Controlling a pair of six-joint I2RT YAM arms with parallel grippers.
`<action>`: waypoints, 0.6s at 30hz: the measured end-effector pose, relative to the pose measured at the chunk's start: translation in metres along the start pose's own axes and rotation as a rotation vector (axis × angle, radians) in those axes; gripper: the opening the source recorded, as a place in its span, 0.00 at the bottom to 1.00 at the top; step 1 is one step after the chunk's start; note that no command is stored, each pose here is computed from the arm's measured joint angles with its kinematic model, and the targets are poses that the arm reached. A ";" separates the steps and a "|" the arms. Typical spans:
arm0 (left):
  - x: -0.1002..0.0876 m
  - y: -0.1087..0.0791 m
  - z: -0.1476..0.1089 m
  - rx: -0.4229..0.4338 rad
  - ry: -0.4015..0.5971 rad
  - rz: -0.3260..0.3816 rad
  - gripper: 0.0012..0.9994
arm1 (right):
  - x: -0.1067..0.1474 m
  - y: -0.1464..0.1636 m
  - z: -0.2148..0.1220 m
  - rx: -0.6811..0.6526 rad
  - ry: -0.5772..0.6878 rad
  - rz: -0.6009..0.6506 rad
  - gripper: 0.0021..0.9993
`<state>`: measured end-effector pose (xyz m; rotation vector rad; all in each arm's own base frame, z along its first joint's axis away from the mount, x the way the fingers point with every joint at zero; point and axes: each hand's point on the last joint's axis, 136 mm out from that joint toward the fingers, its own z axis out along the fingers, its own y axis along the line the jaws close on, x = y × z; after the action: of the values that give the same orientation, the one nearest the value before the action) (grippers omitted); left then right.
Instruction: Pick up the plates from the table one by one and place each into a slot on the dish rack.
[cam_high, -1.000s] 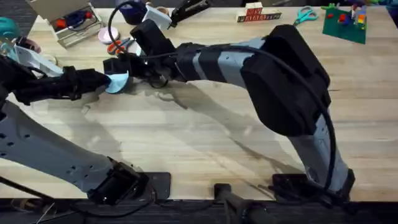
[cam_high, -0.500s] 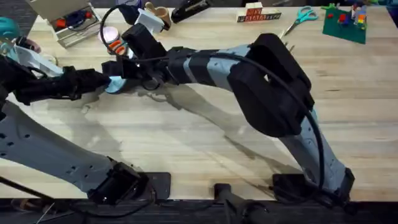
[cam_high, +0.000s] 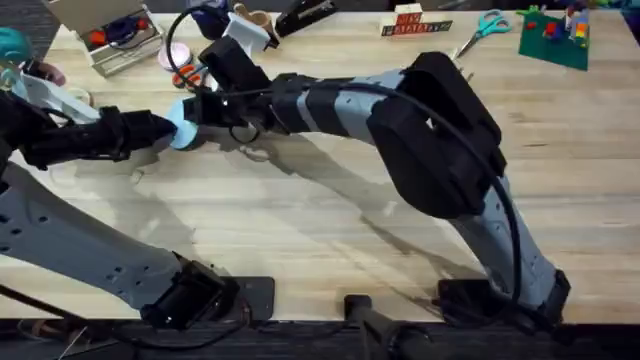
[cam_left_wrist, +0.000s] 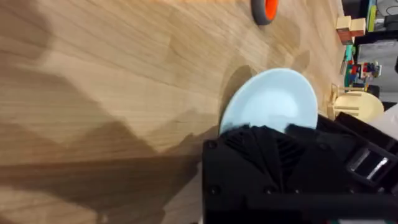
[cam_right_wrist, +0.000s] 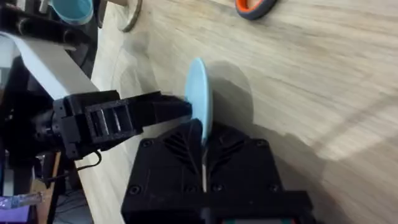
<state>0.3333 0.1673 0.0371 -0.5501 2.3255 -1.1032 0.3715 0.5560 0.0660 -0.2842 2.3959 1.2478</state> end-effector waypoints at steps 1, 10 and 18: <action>0.000 0.000 0.000 0.000 0.000 0.000 0.04 | 0.000 0.000 0.000 0.001 -0.001 0.000 0.03; 0.001 -0.002 0.000 0.008 0.003 -0.006 0.04 | -0.005 -0.003 -0.001 0.002 -0.008 -0.031 0.03; 0.013 -0.007 -0.002 0.010 0.044 -0.016 0.04 | -0.027 -0.017 -0.028 0.099 -0.008 -0.109 0.03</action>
<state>0.3234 0.1572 0.0402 -0.5470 2.3553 -1.1443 0.3937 0.5225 0.0800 -0.3731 2.3927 1.0766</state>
